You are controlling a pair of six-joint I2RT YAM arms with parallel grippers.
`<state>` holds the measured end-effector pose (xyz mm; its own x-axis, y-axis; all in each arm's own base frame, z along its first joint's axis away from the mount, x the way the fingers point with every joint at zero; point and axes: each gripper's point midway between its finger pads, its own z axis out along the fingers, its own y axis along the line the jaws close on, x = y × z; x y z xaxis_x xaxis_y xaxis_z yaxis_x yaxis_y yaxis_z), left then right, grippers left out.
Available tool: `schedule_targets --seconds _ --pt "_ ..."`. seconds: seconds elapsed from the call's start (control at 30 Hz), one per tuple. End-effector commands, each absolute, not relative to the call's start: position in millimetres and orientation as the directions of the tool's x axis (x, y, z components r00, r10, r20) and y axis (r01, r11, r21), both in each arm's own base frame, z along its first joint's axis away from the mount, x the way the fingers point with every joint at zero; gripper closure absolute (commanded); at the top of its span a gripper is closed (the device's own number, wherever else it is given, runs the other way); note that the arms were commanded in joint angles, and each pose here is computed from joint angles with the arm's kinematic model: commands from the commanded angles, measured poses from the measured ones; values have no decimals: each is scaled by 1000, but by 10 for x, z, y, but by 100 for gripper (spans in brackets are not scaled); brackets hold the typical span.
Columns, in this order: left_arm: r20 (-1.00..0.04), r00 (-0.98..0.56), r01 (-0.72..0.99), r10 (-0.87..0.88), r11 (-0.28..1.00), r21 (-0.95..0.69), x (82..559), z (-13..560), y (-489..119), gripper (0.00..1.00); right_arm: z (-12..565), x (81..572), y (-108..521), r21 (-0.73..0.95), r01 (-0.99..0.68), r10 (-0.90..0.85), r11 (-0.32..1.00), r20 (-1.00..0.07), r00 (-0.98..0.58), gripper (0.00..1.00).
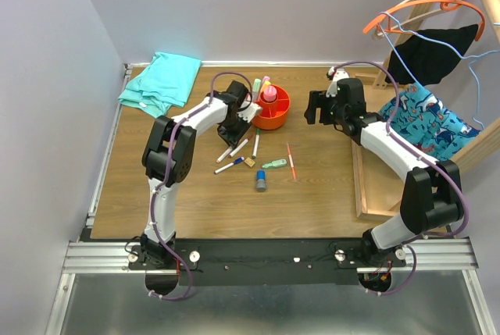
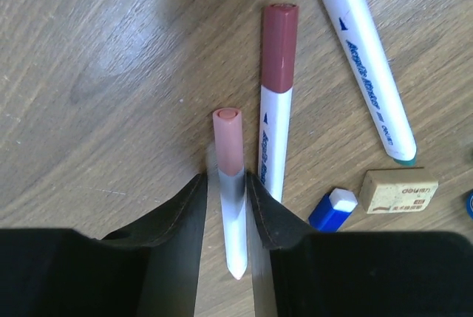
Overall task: Sort the stationery into containers
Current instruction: Pick up the pen from the center of the board, then place the pen in the storage box.
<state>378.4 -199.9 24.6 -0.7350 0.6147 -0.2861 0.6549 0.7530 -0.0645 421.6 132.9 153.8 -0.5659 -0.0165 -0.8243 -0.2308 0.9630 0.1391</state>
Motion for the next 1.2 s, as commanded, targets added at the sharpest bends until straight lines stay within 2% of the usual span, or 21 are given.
schedule_targets --seconds 0.0,0.1,0.27,0.3,0.4,0.5,0.7,0.83,0.87,0.9,1.0,1.17 --pt "-244 -740 655 627 754 -48 3738 7 -2070 64 1505 4194 1325 148 -231 -9 962 -824 -567 12" --pt "-229 -746 648 626 761 -31 3716 -47 -2018 66 1511 4183 1318 146 -231 -10 962 -825 -565 12" --pt "-215 -750 646 626 763 -29 3628 -62 -1948 77 1516 4167 1313 145 -232 -11 962 -826 -564 12" --pt "-225 -749 647 624 762 -40 3614 -32 -1965 81 1523 4166 1312 144 -233 -12 962 -827 -562 12" --pt "-268 -743 646 614 762 -47 3641 193 -1964 83 1542 4178 1309 140 -233 -14 962 -830 -557 12" --pt "-359 -713 657 602 753 -42 3758 601 -1998 84 1559 4199 1313 138 -235 -16 962 -833 -553 12" --pt "-606 -577 726 547 683 -76 3905 1559 -2273 84 1601 4232 1310 122 -242 -31 962 -838 -545 12" --pt "-796 -433 784 423 612 -101 3903 2091 -2547 85 1594 4245 1297 110 -243 -42 964 -839 -543 12" --pt "-809 -432 787 399 606 -121 3870 2027 -2579 86 1614 4253 1293 106 -243 -43 964 -842 -538 12" --pt "-873 -352 807 338 582 -100 3971 2210 -2694 87 1615 4253 1288 102 -243 -47 965 -841 -539 12" --pt "-954 -224 841 199 534 -86 4042 2498 -2876 87 1629 4261 1285 91 -247 -58 965 -843 -535 12" --pt "-970 -230 824 80 547 -150 4371 2524 -3039 87 1600 4263 1265 82 -243 -64 967 -839 -540 12"
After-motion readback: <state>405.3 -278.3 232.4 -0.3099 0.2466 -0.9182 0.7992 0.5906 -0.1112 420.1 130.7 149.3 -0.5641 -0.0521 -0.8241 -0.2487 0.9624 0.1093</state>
